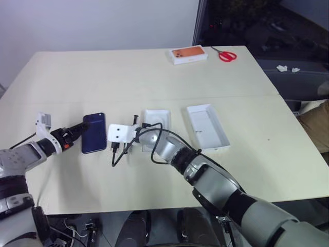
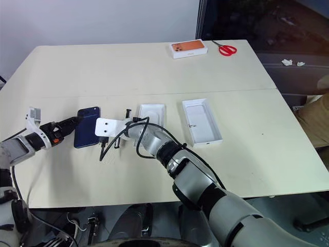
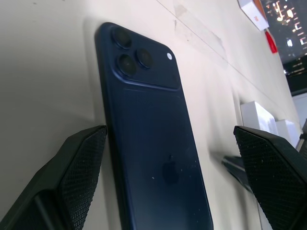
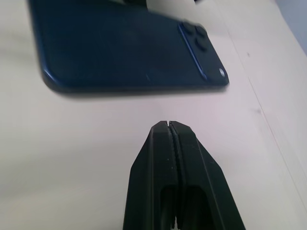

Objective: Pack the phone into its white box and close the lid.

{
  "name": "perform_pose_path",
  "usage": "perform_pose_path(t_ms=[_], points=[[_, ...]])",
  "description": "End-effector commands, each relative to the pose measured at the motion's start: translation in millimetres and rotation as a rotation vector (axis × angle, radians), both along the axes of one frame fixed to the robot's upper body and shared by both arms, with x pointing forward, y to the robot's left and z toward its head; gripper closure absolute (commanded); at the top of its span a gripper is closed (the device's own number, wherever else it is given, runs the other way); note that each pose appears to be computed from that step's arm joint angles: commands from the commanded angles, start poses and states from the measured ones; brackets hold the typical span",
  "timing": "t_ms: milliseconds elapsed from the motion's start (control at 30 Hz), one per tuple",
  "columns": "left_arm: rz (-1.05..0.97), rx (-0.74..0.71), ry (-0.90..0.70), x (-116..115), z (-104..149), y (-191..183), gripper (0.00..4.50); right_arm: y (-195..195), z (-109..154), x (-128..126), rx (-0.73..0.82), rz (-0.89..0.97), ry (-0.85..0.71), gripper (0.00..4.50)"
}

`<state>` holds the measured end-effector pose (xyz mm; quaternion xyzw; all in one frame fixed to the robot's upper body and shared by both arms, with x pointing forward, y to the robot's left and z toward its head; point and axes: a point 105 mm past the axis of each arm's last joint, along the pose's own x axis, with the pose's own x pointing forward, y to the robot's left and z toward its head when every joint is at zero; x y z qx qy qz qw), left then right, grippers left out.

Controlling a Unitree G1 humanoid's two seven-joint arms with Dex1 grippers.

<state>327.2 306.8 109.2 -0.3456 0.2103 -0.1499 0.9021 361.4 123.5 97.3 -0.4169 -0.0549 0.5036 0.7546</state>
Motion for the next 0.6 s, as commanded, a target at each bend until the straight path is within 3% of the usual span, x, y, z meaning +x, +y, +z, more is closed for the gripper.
perform_pose_path(t_ms=[33, 300, 600], points=[[-0.012, -0.016, 0.030, -5.9, -10.4, -10.3, 0.00, 28.4, 16.4, -13.8, 0.028, 0.063, -0.040, 4.45], [-0.037, -0.002, 0.075, -16.9, -29.3, -25.2, 0.00, 42.7, 6.2, -32.2, 0.031, 0.121, 0.042, 4.45], [-0.141, -0.030, 0.076, -11.5, -27.0, -61.8, 0.00, 38.4, -3.2, -32.3, 0.010, 0.111, 0.064, 4.45]])
